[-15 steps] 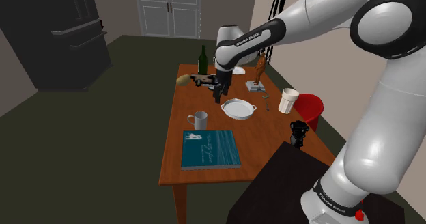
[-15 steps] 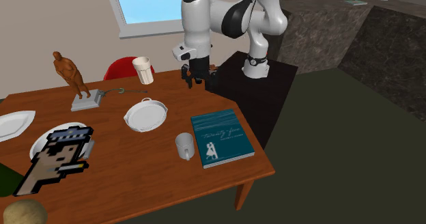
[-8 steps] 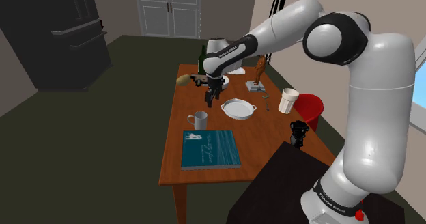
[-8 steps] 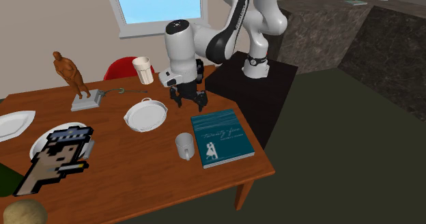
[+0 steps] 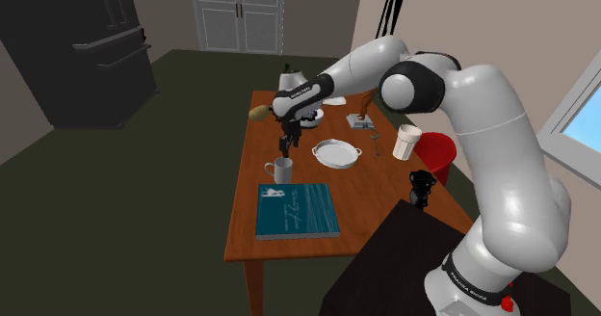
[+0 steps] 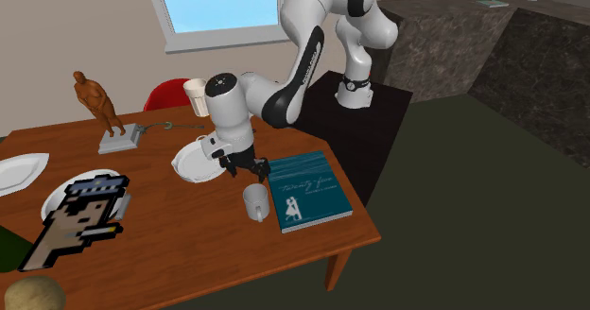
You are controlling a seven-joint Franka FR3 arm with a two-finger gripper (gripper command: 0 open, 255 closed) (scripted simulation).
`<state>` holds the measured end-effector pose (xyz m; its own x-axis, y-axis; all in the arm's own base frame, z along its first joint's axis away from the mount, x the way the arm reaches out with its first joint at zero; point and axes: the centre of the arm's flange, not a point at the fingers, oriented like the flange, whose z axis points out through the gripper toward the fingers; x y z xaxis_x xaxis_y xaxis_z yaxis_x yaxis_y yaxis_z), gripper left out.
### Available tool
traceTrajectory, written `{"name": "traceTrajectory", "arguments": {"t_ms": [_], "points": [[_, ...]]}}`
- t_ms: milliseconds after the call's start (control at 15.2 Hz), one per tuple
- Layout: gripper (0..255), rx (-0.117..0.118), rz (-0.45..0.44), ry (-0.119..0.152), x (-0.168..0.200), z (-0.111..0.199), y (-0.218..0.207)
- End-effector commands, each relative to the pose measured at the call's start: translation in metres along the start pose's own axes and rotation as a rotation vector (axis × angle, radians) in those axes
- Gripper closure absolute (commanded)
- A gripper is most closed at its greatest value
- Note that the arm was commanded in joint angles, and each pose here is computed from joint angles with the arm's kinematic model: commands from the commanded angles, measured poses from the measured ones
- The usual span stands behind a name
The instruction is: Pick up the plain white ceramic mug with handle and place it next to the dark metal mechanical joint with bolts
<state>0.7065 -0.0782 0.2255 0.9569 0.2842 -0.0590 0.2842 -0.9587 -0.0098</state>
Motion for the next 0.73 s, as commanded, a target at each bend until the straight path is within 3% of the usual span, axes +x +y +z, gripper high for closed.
{"name": "traceTrajectory", "arguments": {"t_ms": [0,660], "points": [[0,0.001,-0.005,-0.005,0.018,0.019,0.009],[0,0.002,-0.007,-0.007,0.024,0.066,0.012]]}}
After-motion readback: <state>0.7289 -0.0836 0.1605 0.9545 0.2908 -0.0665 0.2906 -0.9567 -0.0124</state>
